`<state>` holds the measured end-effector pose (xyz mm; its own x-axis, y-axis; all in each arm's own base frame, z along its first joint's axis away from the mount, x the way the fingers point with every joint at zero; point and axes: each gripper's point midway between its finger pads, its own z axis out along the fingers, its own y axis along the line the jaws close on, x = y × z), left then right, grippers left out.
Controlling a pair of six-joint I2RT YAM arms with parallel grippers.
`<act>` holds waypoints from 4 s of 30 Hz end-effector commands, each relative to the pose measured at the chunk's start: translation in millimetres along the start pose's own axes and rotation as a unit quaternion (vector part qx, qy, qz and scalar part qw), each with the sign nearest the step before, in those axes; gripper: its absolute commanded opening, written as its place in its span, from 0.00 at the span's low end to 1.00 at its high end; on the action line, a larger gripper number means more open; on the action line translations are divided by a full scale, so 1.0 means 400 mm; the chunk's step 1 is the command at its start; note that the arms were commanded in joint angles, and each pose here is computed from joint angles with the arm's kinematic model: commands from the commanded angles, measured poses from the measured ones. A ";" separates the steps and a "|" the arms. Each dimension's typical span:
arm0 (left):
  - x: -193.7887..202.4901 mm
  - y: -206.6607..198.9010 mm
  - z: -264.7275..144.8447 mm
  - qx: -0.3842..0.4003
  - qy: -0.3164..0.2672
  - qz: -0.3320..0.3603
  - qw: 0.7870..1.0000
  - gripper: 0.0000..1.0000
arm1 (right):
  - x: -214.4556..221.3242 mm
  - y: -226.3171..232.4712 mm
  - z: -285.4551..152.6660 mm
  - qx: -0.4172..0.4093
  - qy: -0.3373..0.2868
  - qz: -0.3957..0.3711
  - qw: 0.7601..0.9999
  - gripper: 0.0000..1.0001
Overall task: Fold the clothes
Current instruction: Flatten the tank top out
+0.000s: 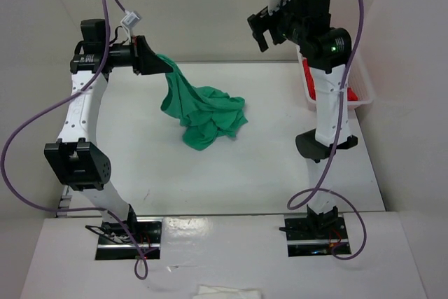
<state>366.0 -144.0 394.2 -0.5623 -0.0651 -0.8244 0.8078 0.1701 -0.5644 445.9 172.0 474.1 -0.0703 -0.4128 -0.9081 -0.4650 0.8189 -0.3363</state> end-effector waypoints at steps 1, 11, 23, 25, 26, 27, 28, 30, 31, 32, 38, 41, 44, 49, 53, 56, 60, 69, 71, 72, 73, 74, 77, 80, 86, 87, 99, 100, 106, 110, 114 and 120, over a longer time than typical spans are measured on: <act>0.009 -0.023 0.016 0.031 0.008 0.034 0.999 0.11 | -0.040 0.151 -0.034 -0.123 -0.030 -0.022 0.992 0.98; 0.077 -0.045 0.034 -0.002 0.021 0.087 0.996 0.17 | -0.039 0.528 0.017 -0.328 -0.036 -0.043 0.943 0.98; 0.101 -0.054 0.012 -0.057 0.023 0.084 0.995 0.18 | -0.019 0.647 0.024 -0.432 -0.053 -0.049 0.899 0.79; 0.084 -0.032 0.007 -0.072 0.014 0.073 0.995 0.18 | -0.024 0.649 0.030 -0.419 -0.052 -0.048 0.905 0.76; 0.078 -0.028 0.007 -0.077 0.012 0.075 0.994 0.18 | -0.027 0.660 0.025 -0.423 -0.051 -0.045 0.903 0.75; 0.077 -0.016 0.008 -0.082 0.011 0.070 0.994 0.18 | -0.035 0.662 0.025 -0.425 -0.059 -0.045 0.902 0.75; 0.081 -0.011 0.010 -0.075 0.012 0.065 0.995 0.18 | -0.037 0.666 0.020 -0.430 -0.058 -0.039 0.900 0.75; 0.083 -0.014 0.013 -0.060 0.015 0.064 0.996 0.18 | -0.041 0.691 0.014 -0.450 -0.065 -0.039 0.890 0.74; 0.084 -0.020 0.015 -0.044 0.016 0.064 0.997 0.18 | -0.033 0.700 0.020 -0.456 -0.062 -0.037 0.887 0.72; 0.087 -0.020 0.015 -0.043 0.018 0.066 0.997 0.18 | -0.035 0.703 0.017 -0.461 -0.064 -0.036 0.885 0.72; 0.092 -0.009 0.009 -0.046 0.014 0.054 0.997 0.18 | -0.014 0.741 0.021 -0.497 -0.058 -0.024 0.865 0.63; 0.085 -0.022 0.009 -0.041 0.012 0.058 0.997 0.18 | 0.010 0.762 0.041 -0.509 -0.047 -0.019 0.859 0.59; 0.080 -0.032 0.008 -0.041 0.010 0.062 0.997 0.18 | 0.034 0.778 0.060 -0.516 -0.037 -0.015 0.856 0.56; 0.072 -0.052 0.007 -0.041 0.007 0.067 0.997 0.18 | 0.059 0.794 0.089 -0.519 -0.027 -0.013 0.855 0.56; 0.074 -0.060 0.007 -0.037 0.006 0.065 0.997 0.18 | 0.056 0.791 0.094 -0.514 -0.029 -0.014 0.857 0.53; 0.084 -0.059 0.008 -0.027 0.007 0.060 0.998 0.18 | 0.056 0.791 0.094 -0.514 -0.029 -0.014 0.857 0.53; 0.097 -0.089 0.007 -0.001 0.011 0.070 0.997 0.18 | 0.066 0.785 0.089 -0.521 -0.027 -0.017 0.853 0.55; 0.101 -0.154 0.001 0.028 0.010 0.110 0.993 0.20 | 0.105 0.667 0.076 -0.599 -0.043 0.061 0.797 0.68; 0.114 -0.144 0.002 0.028 0.011 0.100 0.995 0.20 | 0.109 0.661 0.074 -0.606 -0.043 0.069 0.791 0.68; 0.113 -0.158 0.001 0.034 0.010 0.104 0.994 0.21 | 0.106 0.669 0.061 -0.623 -0.047 0.077 0.777 0.68; 0.116 -0.157 0.001 0.039 0.010 0.105 0.994 0.21 | 0.102 0.671 0.053 -0.631 -0.051 0.080 0.770 0.71; 0.113 -0.155 0.001 0.039 0.009 0.112 0.993 0.21 | 0.099 0.672 0.047 -0.636 -0.054 0.081 0.766 0.71; 0.116 -0.165 0.000 0.039 0.009 0.111 0.993 0.22 | 0.100 0.675 0.042 -0.643 -0.051 0.089 0.759 0.71; 0.121 -0.161 0.000 0.039 0.009 0.106 0.994 0.22 | 0.093 0.680 0.021 -0.662 -0.054 0.100 0.741 0.71; 0.124 -0.144 0.002 0.039 0.010 0.097 0.994 0.22 | 0.081 0.704 -0.023 -0.694 -0.054 0.116 0.709 0.71; 0.124 -0.144 0.002 0.039 0.010 0.097 0.994 0.22 | 0.070 0.710 -0.037 -0.696 -0.058 0.111 0.707 0.71; 0.122 -0.143 0.003 0.039 0.009 0.102 0.994 0.22 | 0.038 0.720 -0.088 -0.714 -0.069 0.110 0.688 0.71; 0.122 -0.143 0.003 0.039 0.009 0.102 0.994 0.22 | 0.038 0.720 -0.088 -0.714 -0.069 0.110 0.688 0.71; 0.123 -0.131 0.004 0.034 0.010 0.097 0.995 0.22 | 0.030 0.729 -0.100 -0.722 -0.077 0.107 0.679 0.66; 0.123 -0.131 0.004 0.034 0.010 0.097 0.995 0.22 | 0.027 0.750 -0.108 -0.729 -0.074 0.106 0.672 0.60; 0.124 -0.118 0.005 0.030 0.010 0.093 0.995 0.23 | 0.025 0.759 -0.115 -0.732 -0.071 0.107 0.669 0.55; 0.117 -0.123 0.005 0.030 0.010 0.098 0.995 0.23 | 0.035 0.764 -0.102 -0.730 -0.065 0.109 0.671 0.54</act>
<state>302.6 -157.6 373.7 -0.4476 -0.0153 -0.8941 0.8827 0.1522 -0.4445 285.0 406.5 338.6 -0.2915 -0.2737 -0.9166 -0.8290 -0.4058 0.3849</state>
